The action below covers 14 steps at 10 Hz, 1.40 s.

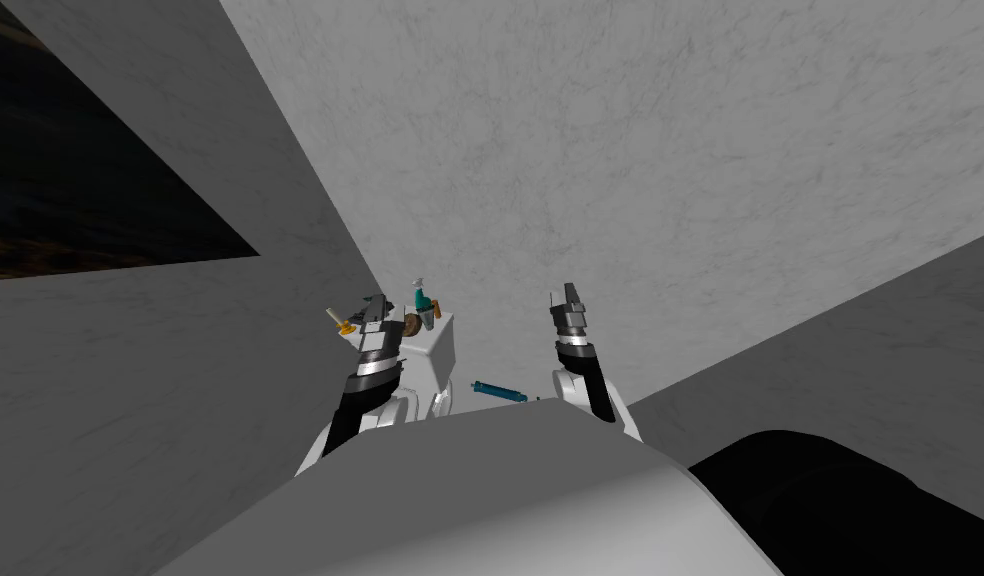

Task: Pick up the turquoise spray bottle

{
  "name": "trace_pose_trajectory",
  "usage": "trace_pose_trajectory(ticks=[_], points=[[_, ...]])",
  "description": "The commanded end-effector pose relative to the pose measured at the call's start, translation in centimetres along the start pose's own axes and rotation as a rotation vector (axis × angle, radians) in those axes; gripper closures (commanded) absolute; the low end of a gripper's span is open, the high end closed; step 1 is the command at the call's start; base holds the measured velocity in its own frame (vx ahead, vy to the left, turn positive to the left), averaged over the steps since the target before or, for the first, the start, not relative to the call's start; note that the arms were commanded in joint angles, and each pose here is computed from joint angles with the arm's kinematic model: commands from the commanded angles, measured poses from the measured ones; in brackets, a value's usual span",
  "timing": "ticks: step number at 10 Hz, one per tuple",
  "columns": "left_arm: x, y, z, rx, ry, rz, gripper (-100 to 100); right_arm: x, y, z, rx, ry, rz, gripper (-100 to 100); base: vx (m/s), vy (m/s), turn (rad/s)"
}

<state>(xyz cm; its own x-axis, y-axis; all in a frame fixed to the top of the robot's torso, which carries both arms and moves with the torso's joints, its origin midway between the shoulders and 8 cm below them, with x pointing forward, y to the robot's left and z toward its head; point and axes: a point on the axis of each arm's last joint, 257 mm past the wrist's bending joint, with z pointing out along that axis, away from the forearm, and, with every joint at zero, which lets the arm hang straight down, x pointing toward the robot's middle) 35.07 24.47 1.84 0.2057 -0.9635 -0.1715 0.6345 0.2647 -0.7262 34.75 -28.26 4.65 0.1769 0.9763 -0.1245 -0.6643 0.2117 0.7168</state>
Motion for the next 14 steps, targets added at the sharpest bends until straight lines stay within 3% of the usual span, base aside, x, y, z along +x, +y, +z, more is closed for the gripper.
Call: trace_pose_trajectory(ticks=[1,4,7,10,14], points=[[0.3,0.6,-0.4,-0.016,0.036,0.021,-100,0.0,0.0,0.0,0.000,0.000,0.000,0,0.001,-0.007,-0.018],[0.7,2.8,-1.7,-0.082,0.118,0.081,-100,0.0,0.0,0.0,0.000,0.000,0.000,0,0.001,-0.018,-0.033],[0.4,6.2,-4.0,-0.192,0.200,0.158,-100,0.0,0.0,0.0,0.000,0.000,0.000,0,-0.002,-0.035,-0.052],[-0.6,10.1,-7.3,-0.331,0.276,0.246,-100,0.0,0.0,0.0,0.000,0.000,0.000,0,0.001,-0.043,-0.064],[-3.3,14.9,-12.7,-0.531,0.365,0.372,-100,0.0,0.0,0.0,0.000,0.000,0.000,0,-0.001,-0.045,-0.070]])
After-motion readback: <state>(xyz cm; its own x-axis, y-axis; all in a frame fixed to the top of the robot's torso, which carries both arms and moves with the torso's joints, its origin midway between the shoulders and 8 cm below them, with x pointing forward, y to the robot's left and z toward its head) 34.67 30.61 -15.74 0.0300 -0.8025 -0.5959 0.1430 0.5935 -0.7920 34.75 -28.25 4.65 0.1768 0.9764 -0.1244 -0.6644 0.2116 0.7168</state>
